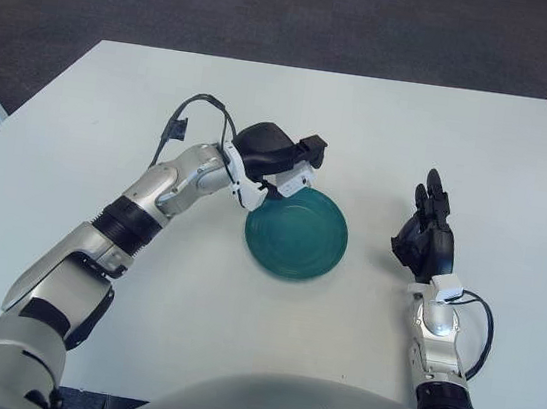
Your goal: Put the charger into the plate.
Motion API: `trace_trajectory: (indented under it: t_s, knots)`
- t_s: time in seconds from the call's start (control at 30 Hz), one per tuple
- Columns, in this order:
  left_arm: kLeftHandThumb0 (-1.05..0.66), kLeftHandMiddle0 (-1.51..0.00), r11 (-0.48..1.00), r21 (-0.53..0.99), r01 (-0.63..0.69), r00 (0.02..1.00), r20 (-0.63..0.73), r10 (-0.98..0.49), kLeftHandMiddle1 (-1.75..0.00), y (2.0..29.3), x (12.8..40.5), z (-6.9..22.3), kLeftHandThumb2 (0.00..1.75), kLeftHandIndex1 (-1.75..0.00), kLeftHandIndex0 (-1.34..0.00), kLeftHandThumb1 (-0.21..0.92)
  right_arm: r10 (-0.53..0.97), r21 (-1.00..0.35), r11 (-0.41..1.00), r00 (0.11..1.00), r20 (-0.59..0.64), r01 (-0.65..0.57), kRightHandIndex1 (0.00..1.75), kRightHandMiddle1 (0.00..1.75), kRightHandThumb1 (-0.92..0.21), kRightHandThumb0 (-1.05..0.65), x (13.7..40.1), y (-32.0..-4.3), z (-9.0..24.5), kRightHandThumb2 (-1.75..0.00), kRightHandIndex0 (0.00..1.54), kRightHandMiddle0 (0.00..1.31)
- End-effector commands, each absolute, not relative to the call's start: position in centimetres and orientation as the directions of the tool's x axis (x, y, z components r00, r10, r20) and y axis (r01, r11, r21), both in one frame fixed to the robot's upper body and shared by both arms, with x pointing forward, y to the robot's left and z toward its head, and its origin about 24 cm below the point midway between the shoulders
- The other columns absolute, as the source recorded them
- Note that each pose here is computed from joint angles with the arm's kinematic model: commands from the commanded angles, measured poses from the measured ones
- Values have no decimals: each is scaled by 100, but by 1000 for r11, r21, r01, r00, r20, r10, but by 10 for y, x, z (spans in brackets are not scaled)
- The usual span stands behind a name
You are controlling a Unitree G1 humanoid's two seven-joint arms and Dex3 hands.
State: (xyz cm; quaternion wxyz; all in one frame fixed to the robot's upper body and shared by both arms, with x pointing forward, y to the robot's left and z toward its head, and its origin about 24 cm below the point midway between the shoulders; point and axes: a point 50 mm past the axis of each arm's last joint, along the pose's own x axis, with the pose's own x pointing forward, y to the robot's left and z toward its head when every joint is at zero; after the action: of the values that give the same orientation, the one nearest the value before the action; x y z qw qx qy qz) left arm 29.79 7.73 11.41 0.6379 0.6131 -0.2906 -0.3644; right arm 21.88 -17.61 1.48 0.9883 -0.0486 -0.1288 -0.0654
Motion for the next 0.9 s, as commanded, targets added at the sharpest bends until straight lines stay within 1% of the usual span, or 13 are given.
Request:
trace_trajectory:
  t_s: [0.0,0.13,0.43,0.87]
  knots:
    - [-47,-97,-62,988,139,540,-128,-832,-175,72,292,105,135,-175,-63,29,-128,-59,989,982,141,138,0,10,-92,-95,203,-165,-13,-94,5,1]
    - [-48,-97,-98,980,174,515,-175,-839,-175,68,286,95,135,-175,-63,28,-131,-63,988,981,140,141,0,11,-92,-95,205,-165,-13,-94,5,1]
    - [-48,-99,-181,947,264,472,-290,-833,-175,61,286,83,137,-175,-64,27,-127,-72,988,982,143,138,0,13,-92,-97,205,-164,-12,-95,5,0]
    - [-49,-97,-235,916,325,441,-367,-819,-175,59,285,71,140,-175,-66,24,-114,-46,992,984,135,121,0,10,-92,-98,207,-162,-13,-95,3,0]
